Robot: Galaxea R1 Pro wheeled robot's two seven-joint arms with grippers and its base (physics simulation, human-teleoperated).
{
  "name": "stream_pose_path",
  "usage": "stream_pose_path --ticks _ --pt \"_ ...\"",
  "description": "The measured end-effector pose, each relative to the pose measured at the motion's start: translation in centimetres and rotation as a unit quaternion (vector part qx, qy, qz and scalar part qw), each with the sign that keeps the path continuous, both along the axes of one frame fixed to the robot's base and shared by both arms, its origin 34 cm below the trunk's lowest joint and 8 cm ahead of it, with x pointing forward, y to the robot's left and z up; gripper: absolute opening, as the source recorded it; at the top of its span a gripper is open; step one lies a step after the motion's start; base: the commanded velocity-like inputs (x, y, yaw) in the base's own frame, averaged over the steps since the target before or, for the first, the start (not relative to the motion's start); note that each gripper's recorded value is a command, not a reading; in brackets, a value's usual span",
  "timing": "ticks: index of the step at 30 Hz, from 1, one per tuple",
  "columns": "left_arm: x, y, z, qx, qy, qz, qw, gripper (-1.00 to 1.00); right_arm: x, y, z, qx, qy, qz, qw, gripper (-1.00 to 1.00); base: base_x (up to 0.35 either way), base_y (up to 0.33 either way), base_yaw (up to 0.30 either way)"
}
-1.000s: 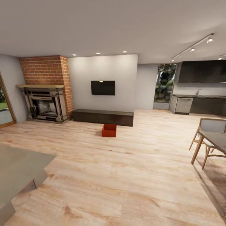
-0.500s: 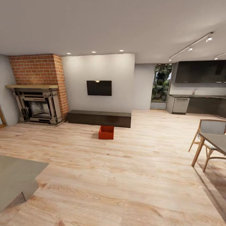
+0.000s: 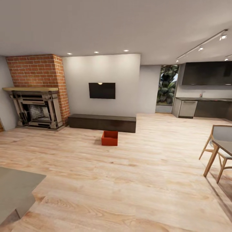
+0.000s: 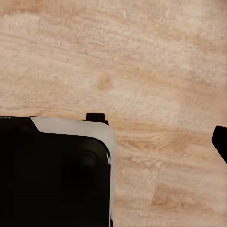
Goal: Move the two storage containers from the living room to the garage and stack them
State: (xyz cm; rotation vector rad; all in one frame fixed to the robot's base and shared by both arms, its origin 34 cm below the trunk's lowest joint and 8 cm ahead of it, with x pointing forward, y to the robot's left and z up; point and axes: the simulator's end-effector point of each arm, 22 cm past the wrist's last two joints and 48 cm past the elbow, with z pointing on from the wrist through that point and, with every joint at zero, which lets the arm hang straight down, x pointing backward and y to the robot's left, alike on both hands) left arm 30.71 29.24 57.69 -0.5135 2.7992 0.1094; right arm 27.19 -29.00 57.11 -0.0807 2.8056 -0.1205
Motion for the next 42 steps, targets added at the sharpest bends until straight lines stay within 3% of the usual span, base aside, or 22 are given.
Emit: stream_pose_path --ticks 42 --pt "0.0 -0.01 0.0 0.0 0.0 0.0 1.0 1.0 0.0 0.24 -0.01 0.002 0.0 -0.002 1.0 1.0 0.322 0.081 0.023"
